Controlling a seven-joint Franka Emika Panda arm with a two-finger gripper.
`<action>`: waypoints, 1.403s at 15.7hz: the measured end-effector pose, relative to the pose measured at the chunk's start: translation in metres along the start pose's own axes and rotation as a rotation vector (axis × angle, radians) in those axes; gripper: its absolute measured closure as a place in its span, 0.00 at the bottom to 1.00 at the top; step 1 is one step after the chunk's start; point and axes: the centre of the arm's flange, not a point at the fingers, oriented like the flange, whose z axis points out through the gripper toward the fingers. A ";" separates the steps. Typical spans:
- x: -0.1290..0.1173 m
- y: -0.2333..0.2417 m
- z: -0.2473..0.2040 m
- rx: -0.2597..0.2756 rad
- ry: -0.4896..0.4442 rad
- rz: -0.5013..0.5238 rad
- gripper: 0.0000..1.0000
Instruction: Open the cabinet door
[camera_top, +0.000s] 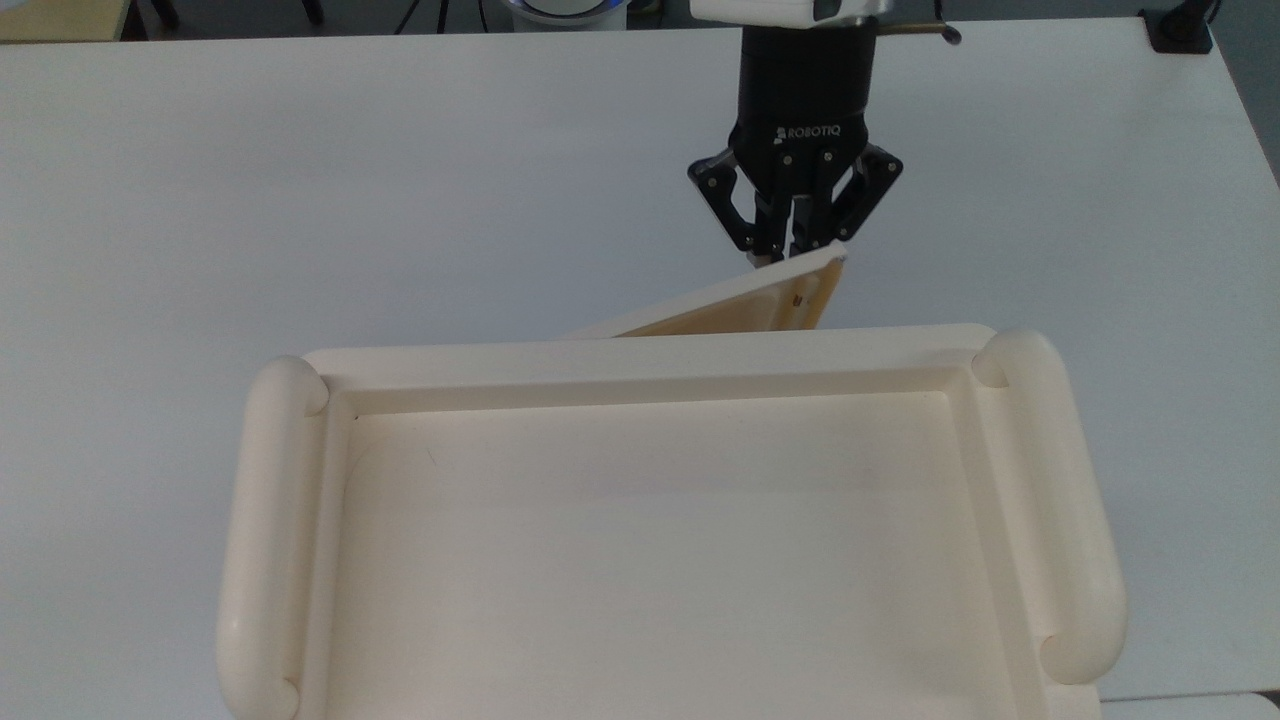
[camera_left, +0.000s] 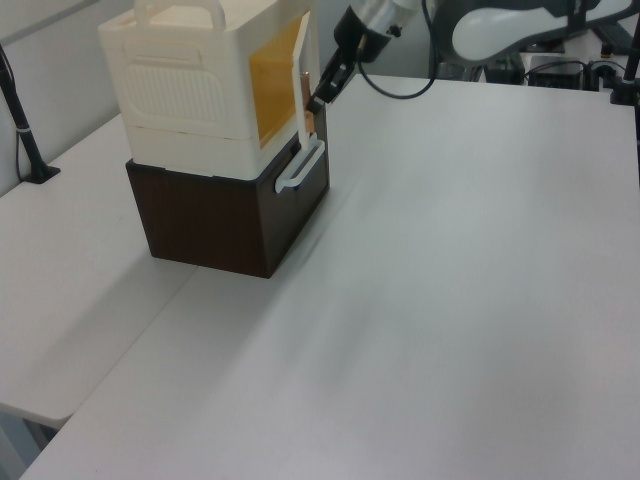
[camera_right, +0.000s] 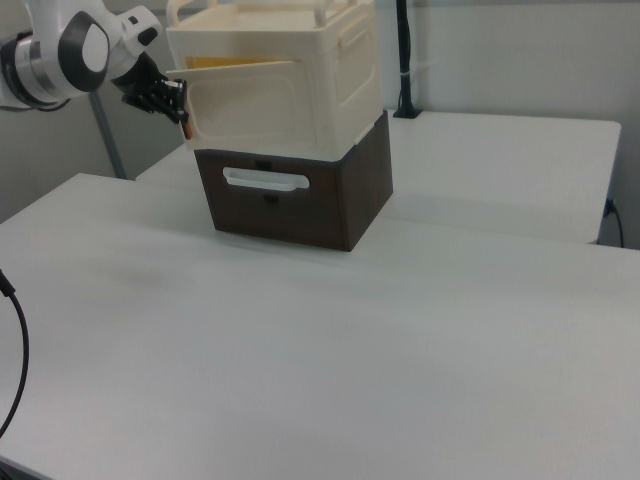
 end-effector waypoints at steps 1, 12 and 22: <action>-0.002 0.004 -0.004 0.009 -0.027 -0.007 0.85; -0.037 0.081 -0.042 0.093 -0.317 -0.071 0.67; -0.091 0.214 -0.103 0.068 -0.520 0.101 0.00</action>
